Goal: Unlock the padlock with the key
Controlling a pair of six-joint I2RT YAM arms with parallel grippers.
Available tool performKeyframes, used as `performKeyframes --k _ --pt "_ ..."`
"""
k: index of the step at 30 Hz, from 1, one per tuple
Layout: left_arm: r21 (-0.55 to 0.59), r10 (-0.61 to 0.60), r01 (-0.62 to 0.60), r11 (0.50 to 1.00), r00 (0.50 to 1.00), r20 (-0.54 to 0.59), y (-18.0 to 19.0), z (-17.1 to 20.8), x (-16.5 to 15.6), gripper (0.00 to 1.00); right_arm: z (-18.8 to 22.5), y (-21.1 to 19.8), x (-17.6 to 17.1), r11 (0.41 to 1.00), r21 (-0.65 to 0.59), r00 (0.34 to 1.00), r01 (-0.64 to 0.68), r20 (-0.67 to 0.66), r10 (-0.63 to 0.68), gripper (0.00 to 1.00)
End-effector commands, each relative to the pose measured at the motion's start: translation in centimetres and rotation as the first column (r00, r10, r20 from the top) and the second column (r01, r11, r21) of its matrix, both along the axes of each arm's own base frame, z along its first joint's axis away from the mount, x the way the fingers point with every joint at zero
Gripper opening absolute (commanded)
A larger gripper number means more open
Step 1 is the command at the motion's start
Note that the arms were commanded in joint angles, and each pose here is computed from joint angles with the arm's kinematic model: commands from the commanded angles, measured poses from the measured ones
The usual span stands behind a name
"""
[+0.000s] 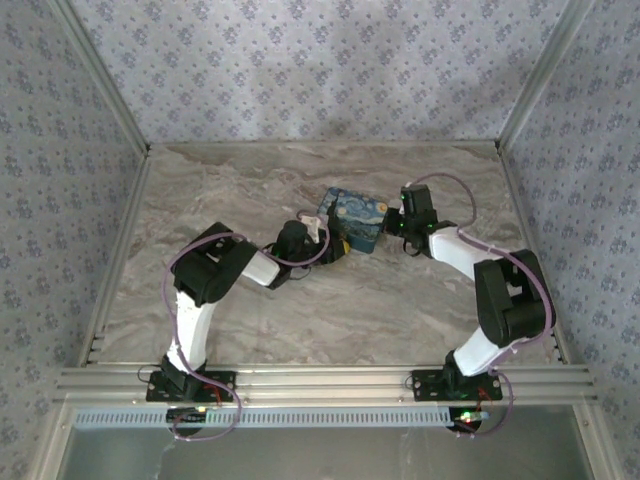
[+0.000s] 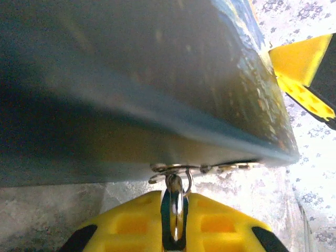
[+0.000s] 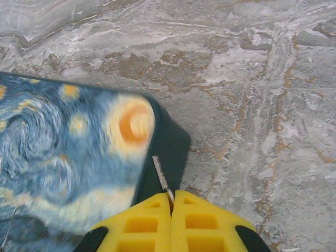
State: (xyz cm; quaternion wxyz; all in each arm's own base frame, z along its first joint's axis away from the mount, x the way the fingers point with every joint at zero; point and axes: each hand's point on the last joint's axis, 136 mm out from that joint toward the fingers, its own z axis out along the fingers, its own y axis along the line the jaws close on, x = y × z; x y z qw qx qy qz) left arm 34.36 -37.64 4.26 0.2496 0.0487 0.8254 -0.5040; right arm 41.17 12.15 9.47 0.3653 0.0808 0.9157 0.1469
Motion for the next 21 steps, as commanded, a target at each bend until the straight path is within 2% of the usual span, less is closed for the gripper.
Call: performKeyframes --k 1,8,17,21 --pt "0.234 -0.01 0.097 0.967 0.937 -0.349 3.5 -8.0 -5.5 0.05 1.4 -0.2 -1.0 1.0 0.025 1.0 -0.006 0.018 0.006 0.0" --pt "0.228 -0.025 0.125 0.966 0.918 -0.397 3.4 -6.4 -5.6 0.05 3.5 -0.7 -3.6 0.997 0.077 0.998 -0.027 0.06 0.022 0.0" --pt "0.148 -0.034 0.104 0.984 0.91 -0.413 1.9 -3.3 -4.3 0.05 4.7 1.7 -8.0 0.96 0.216 0.983 -0.181 0.058 0.172 0.0" --pt "0.124 -0.028 0.084 0.989 0.916 -0.4 1.4 -2.0 -3.6 0.05 3.3 3.5 -10.1 0.942 0.238 0.971 -0.238 0.021 0.24 0.0"
